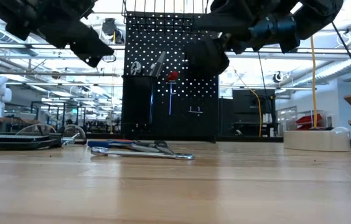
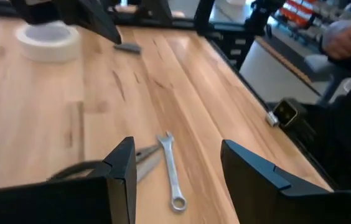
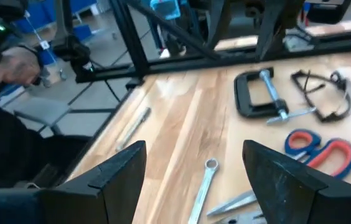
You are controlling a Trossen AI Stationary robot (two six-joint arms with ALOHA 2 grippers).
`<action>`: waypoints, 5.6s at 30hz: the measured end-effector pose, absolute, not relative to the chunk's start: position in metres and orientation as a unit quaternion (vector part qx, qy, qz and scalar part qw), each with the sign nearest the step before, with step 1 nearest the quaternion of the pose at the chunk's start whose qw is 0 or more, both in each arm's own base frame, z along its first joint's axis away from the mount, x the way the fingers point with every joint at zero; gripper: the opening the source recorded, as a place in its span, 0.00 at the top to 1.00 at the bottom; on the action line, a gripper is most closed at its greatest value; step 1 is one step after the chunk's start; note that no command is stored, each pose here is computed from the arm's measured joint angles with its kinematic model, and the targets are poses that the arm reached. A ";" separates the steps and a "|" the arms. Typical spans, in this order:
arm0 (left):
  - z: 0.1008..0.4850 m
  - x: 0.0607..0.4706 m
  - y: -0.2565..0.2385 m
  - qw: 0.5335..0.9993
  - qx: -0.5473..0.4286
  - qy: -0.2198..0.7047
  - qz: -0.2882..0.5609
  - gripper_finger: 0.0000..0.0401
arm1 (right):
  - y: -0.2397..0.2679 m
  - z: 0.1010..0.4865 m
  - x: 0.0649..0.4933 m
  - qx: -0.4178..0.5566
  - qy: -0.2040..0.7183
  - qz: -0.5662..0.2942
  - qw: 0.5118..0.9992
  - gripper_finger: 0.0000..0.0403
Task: Hang tools onto peg board
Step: Put the wrench on the left black bin on the peg board
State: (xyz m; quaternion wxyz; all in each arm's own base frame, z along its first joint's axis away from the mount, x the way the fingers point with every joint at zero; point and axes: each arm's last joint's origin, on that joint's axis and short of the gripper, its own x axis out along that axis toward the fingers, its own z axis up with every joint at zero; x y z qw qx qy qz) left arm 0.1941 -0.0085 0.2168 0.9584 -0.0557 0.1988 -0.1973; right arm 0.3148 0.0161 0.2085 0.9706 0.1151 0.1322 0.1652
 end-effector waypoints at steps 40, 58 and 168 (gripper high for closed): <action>0.111 0.279 -0.070 0.936 -0.063 0.300 -0.174 0.58 | 0.023 0.188 0.323 0.145 0.157 0.097 0.972 0.35; 0.100 0.285 -0.083 0.932 -0.034 0.347 -0.102 0.58 | 0.023 0.184 0.321 0.163 0.182 0.090 0.966 0.35; 0.200 0.296 -0.094 0.944 0.033 0.249 -0.211 0.37 | 0.012 0.176 0.319 0.133 0.221 0.073 0.963 0.35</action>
